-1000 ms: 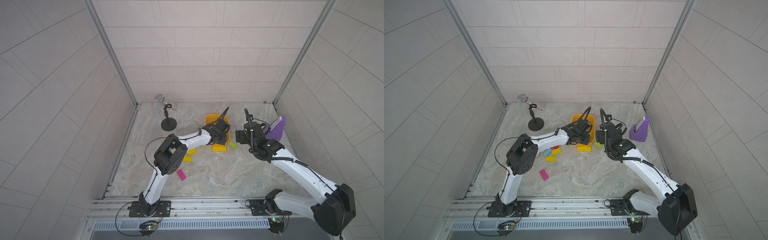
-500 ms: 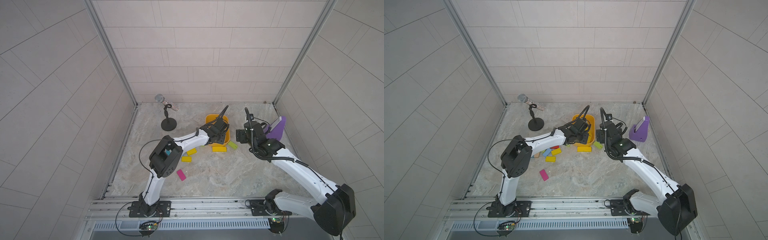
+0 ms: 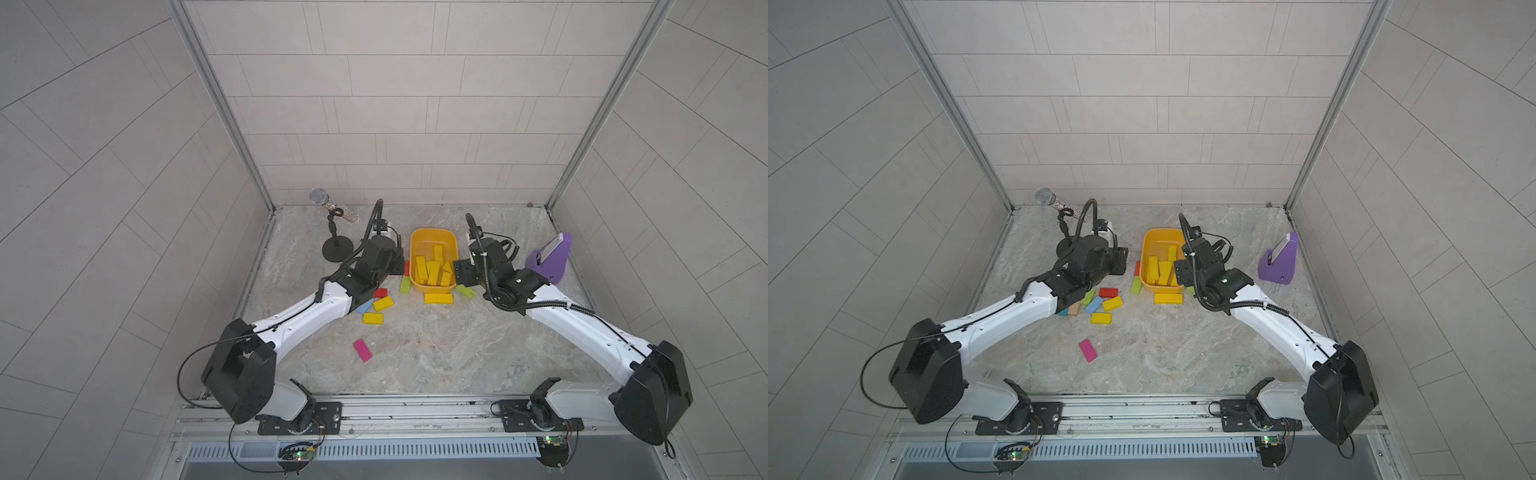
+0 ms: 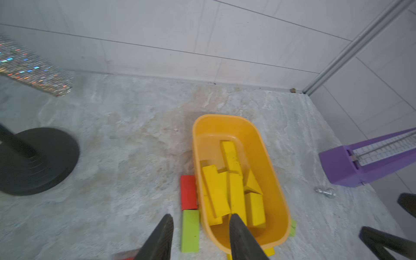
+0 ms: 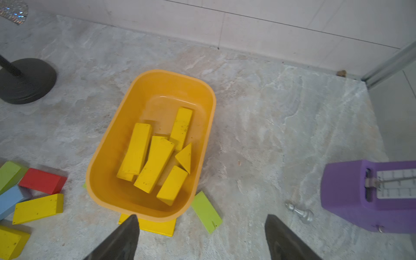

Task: Pick out the yellow building blocks
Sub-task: Place the building block in the storage box, then pick up the building block from the center of the board.

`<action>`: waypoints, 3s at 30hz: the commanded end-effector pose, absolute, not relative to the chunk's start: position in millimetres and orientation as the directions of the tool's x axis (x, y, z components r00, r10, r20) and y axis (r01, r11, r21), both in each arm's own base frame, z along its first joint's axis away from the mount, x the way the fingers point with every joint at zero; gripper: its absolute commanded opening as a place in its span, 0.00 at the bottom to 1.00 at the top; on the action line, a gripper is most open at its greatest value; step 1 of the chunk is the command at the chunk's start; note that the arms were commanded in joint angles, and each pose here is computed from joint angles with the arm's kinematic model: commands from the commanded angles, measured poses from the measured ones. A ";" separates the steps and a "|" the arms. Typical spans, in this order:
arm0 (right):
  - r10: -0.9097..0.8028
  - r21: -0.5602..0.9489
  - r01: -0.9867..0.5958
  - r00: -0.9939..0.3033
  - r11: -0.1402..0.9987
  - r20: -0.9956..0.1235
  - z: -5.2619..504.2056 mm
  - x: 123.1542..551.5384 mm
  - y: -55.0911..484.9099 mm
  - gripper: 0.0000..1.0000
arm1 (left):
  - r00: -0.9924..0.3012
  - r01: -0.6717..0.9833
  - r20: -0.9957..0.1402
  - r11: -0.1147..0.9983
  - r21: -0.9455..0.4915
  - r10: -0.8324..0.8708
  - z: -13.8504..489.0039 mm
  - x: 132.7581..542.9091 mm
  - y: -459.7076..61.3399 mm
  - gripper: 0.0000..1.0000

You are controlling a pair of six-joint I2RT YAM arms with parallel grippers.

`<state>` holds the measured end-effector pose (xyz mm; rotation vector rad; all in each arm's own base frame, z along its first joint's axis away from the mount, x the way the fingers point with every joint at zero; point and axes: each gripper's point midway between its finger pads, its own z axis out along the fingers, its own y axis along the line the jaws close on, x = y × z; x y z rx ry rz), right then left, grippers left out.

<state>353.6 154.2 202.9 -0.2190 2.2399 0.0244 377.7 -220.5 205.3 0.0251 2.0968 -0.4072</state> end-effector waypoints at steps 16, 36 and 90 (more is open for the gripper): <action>-0.750 -0.084 -0.923 -0.248 0.374 -0.613 135.4 299.5 313.5 0.88 | -0.436 -0.393 -0.679 0.804 -0.446 -0.590 142.4 359.9 -43.7 0.45; -0.855 -0.032 -0.971 -0.193 0.237 -0.482 80.7 326.2 360.9 0.75 | -0.373 -0.494 -0.666 0.746 -0.448 -0.646 133.5 344.4 -9.8 0.46; -0.905 -0.057 -0.987 -0.116 0.152 -0.409 61.1 326.0 385.1 0.54 | -0.346 -0.555 -0.658 0.712 -0.431 -0.669 131.2 338.0 0.8 0.45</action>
